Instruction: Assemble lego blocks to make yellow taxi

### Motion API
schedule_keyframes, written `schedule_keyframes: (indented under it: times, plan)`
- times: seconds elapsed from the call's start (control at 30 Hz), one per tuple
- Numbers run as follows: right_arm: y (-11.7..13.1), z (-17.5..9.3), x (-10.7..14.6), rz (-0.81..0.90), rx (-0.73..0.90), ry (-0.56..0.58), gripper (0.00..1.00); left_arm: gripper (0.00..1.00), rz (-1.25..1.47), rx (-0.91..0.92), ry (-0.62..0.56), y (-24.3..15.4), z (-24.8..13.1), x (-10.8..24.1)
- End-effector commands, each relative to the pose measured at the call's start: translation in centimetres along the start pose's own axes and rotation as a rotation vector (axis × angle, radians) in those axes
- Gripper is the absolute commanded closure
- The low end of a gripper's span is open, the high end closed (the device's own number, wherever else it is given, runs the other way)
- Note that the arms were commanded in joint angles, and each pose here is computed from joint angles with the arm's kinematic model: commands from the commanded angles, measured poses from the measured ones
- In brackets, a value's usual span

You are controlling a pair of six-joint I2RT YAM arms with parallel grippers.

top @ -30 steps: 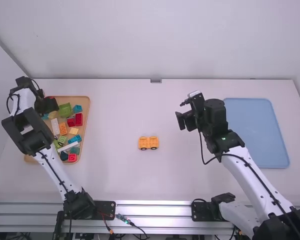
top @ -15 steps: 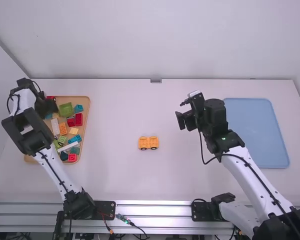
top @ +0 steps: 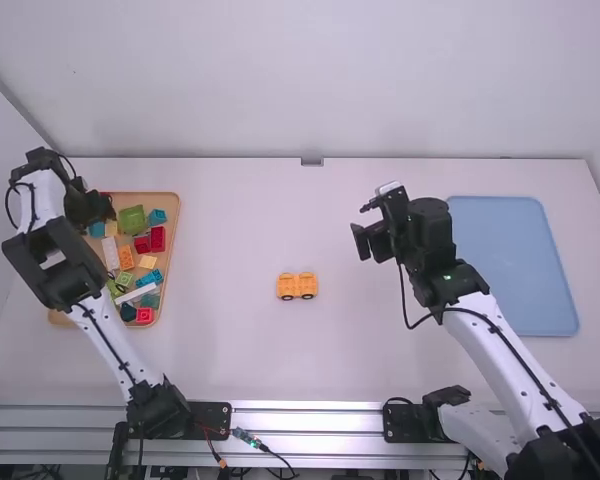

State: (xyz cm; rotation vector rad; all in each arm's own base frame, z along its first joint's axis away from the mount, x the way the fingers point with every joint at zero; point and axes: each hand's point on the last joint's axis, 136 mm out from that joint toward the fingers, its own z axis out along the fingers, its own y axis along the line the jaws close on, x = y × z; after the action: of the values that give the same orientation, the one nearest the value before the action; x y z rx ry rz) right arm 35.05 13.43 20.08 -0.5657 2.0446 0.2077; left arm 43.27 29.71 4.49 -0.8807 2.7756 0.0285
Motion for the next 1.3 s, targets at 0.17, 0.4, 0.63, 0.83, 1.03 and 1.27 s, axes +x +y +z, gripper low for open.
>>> schedule_keyframes:
  times: [0.17, 0.4, 0.63, 0.83, 1.03, 1.27]
  plan:
    - [-0.2, -0.3, -1.7, -0.004, 0.008, -0.032, 0.01, 0.24, -0.031, 0.013, -0.013, -0.9, 0.9, 0.4]
    - [-0.1, -0.3, -1.7, -0.003, -0.003, -0.035, 0.01, 0.25, -0.029, 0.073, -0.016, -2.0, 1.9, 0.6]
    - [-0.1, -0.3, -1.7, -0.003, -0.003, -0.035, 0.01, 0.35, -0.019, 0.074, -0.034, -1.9, 3.4, 0.8]
    - [-0.1, -0.3, -1.7, -0.003, -0.003, -0.035, 0.01, 0.40, 0.037, 0.072, -0.033, -1.9, 3.5, 0.9]
    - [-0.1, -0.3, -1.7, -0.003, -0.004, -0.035, 0.01, 0.42, 0.101, 0.071, -0.042, -2.0, 3.5, 0.7]
    - [-0.1, -0.3, -1.7, -0.003, -0.004, -0.035, 0.01, 0.57, 0.158, 0.070, -0.045, -2.3, 3.5, 0.7]
